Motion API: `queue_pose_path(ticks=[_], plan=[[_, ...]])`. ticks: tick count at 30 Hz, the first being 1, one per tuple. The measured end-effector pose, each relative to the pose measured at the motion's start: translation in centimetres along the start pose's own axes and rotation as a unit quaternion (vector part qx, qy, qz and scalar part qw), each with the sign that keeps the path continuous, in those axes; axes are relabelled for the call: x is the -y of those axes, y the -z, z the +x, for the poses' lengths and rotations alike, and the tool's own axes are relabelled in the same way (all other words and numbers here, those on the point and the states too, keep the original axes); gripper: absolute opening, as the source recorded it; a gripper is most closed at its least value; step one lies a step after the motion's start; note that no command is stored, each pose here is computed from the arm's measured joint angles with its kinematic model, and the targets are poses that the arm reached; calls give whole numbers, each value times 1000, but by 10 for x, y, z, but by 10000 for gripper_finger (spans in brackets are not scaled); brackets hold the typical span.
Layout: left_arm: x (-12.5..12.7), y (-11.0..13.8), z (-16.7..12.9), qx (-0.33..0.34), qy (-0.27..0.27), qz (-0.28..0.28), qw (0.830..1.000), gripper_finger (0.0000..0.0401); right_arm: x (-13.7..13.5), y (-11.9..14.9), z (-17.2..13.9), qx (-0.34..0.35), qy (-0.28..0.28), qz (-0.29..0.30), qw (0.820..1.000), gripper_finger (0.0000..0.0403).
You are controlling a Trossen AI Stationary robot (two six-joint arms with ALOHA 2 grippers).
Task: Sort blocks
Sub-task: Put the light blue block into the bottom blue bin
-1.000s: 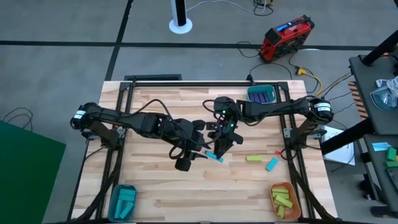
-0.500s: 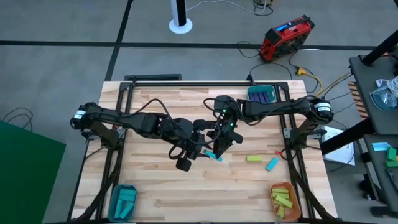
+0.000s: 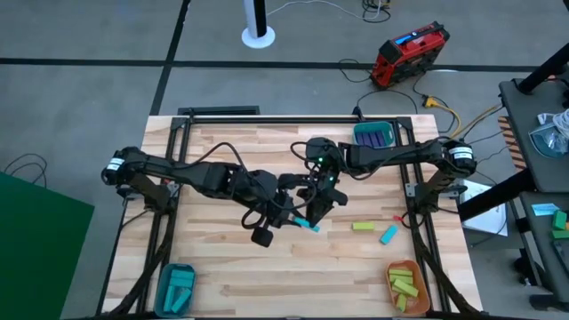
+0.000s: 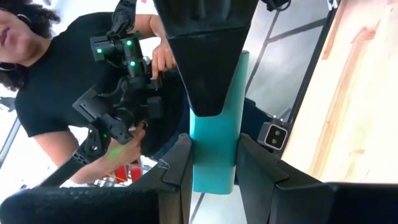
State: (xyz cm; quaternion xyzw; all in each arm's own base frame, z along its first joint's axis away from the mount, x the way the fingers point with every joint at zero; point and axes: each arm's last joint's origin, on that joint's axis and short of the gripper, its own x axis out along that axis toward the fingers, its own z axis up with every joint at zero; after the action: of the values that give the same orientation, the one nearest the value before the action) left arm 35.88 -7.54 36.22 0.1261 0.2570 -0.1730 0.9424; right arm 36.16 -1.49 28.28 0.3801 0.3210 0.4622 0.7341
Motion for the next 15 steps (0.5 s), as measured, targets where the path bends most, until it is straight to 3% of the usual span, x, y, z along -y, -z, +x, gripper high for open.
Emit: queue_pose_path(ticks=[12,15], plan=[[0,2,-3,-13,-7,-11,1000,32,1,-1,-1,9,10,-3,1000,85],[0,3,-10,-25,-12,-32,999,32,2,-2,-4,19,21,-4,1000,116]])
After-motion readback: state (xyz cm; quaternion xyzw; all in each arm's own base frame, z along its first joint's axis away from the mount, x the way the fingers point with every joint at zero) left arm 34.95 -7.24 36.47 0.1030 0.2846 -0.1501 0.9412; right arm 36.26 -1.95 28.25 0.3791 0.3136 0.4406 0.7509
